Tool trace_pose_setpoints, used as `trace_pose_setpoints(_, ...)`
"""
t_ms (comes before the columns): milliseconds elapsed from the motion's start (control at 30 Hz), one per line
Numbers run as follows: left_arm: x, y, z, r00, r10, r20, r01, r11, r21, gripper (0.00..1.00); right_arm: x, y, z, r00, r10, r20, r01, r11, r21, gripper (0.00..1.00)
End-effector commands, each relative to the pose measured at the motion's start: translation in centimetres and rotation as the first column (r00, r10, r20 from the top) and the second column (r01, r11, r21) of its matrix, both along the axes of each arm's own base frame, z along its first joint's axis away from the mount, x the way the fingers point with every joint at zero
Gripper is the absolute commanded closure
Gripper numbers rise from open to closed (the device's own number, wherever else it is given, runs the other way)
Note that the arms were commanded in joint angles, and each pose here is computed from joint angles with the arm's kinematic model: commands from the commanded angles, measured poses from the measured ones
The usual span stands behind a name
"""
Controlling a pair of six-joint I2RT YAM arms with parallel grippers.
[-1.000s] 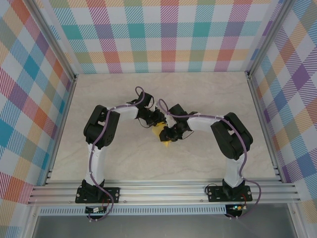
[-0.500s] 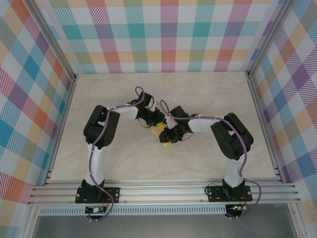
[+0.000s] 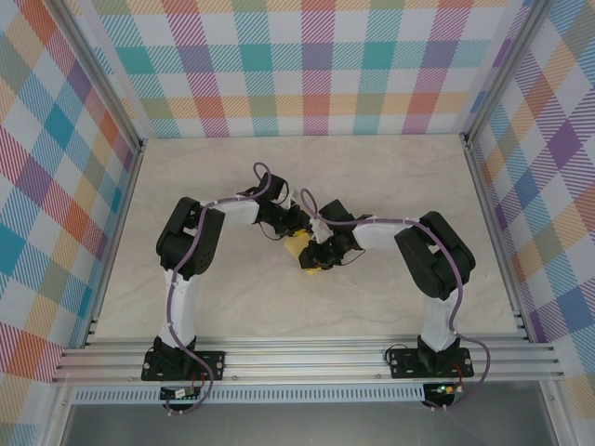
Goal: Fold a paper plane with a square sheet of paper (fold left side to right side)
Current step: Fourth fold the wing at the center of the table.
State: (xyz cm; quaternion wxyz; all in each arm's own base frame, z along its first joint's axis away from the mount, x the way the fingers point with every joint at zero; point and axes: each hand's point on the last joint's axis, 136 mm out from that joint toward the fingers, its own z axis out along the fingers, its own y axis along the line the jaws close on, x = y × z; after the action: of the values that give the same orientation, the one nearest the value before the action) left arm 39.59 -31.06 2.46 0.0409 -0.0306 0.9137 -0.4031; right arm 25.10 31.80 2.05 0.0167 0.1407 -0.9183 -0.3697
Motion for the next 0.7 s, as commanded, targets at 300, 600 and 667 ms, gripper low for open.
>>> trace_pose_setpoints(300,-1.2,2.3,-4.4,0.995,0.057,-0.087,-0.046,0.992,0.121,0.82,-6.5,-2.9,-1.3,0.984,0.067,-0.163,-0.081,0.993,-0.084,0.78)
trace_pose_setpoints(600,-1.2,2.3,-4.4,0.994,0.056,-0.089,-0.046,0.992,0.118,0.82,-6.1,-3.0,0.9,0.991,0.06,-0.116,-0.066,0.997,-0.049,0.78)
trace_pose_setpoints(667,-1.2,2.3,-4.5,0.994,0.056,-0.091,-0.045,0.992,0.118,0.82,-4.3,-2.7,2.8,0.998,0.031,-0.054,-0.031,1.0,-0.004,0.78)
